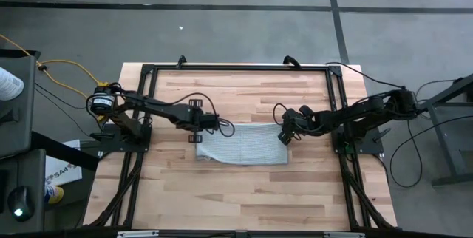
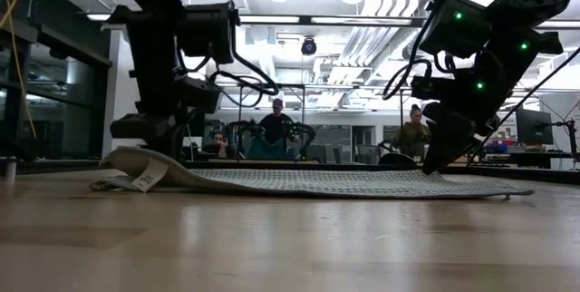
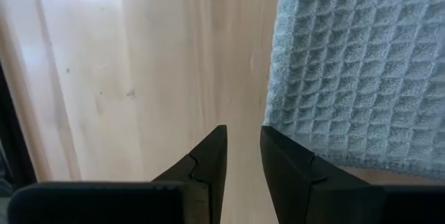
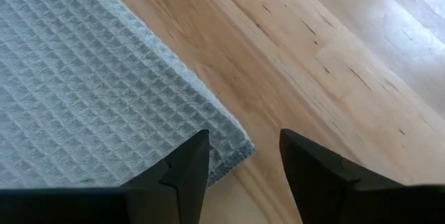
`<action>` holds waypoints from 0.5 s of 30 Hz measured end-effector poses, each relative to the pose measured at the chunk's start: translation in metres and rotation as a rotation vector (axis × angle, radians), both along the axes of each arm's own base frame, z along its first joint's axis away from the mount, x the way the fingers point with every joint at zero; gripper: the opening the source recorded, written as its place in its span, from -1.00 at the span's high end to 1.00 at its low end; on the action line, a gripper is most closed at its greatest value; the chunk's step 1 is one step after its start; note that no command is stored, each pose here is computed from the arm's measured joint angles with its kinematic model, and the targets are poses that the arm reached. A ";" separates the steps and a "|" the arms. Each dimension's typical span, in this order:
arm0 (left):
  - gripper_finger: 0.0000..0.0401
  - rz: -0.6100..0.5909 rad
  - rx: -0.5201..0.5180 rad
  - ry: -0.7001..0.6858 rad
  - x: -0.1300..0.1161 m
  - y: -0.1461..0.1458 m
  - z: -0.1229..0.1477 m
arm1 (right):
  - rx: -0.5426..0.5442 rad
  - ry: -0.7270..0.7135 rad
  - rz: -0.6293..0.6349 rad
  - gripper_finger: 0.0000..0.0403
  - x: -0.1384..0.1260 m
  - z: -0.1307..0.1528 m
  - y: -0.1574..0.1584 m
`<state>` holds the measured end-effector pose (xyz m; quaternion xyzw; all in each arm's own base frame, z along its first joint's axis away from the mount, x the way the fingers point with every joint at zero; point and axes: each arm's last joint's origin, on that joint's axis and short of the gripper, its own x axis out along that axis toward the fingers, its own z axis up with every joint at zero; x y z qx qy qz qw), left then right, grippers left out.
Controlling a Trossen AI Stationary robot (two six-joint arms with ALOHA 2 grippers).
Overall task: Fold microfiber towels
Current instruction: Fold the grey towel
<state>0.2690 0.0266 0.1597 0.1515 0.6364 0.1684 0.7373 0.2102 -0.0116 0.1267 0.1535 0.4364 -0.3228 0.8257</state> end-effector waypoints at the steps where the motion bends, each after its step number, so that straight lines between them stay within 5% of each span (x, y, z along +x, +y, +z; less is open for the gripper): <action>1: 0.57 0.009 -0.002 0.002 0.001 0.000 0.002 | 0.000 -0.001 -0.001 0.16 0.000 0.000 0.000; 15: 0.57 0.097 -0.162 -0.073 0.016 -0.004 0.032 | -0.015 -0.005 0.032 0.16 0.001 0.001 0.000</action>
